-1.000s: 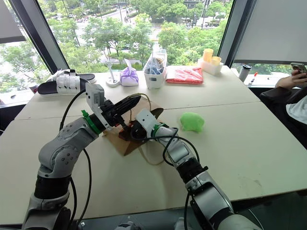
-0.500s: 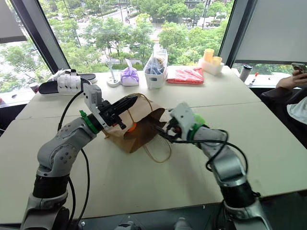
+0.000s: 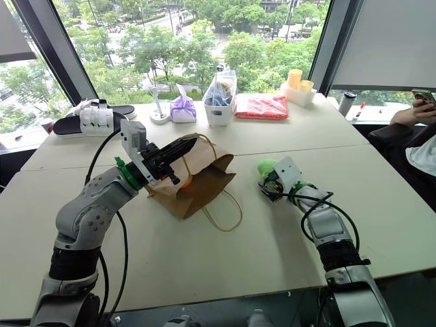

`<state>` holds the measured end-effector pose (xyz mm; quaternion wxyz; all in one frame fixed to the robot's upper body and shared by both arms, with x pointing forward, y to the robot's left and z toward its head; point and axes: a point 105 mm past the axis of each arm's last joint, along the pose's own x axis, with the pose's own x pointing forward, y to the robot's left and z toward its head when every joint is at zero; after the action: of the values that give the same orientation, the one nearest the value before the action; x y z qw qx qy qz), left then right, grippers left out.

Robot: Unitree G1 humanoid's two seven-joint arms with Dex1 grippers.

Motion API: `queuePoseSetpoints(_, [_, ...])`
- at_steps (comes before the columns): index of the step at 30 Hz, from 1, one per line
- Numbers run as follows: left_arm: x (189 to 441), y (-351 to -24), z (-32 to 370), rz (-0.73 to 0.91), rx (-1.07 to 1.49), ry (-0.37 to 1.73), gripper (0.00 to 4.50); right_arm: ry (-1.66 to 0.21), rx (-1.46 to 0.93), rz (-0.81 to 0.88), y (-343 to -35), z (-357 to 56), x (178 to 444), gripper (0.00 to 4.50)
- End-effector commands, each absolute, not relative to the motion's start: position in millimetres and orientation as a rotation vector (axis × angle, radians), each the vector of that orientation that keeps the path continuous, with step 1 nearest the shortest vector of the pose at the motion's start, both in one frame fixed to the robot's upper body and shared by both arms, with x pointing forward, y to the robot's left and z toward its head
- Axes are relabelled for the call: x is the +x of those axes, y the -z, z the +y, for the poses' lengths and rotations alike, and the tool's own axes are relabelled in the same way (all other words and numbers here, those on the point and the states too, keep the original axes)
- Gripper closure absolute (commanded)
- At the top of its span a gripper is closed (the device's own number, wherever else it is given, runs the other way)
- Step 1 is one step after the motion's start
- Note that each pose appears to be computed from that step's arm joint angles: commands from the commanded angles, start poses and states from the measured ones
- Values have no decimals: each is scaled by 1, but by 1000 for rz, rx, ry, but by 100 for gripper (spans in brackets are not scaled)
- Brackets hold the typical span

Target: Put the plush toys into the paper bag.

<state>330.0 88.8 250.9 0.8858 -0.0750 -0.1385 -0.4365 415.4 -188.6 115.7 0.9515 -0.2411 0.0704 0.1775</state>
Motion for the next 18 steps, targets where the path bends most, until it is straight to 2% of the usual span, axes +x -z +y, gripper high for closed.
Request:
queuePoseSetpoints(1, [323, -265, 88, -357, -131, 907, 450, -302, -520, 91, -124, -192, 426, 9])
queuePoseSetpoints(3, [322, -265, 89, -358, -129, 903, 450, -289, -524, 74, -126, -192, 430, 9])
queuePoseSetpoints(6, [322, -265, 89, -359, -129, 897, 450, -289, -499, 39, -133, -189, 433, 94])
queuePoseSetpoints(13, [322, -264, 89, -358, -132, 896, 450, -326, -474, 17, -142, -188, 426, 443])
queuePoseSetpoints(18, [321, -265, 89, -351, -135, 911, 450, -544, -398, -39, -168, -156, 380, 447])
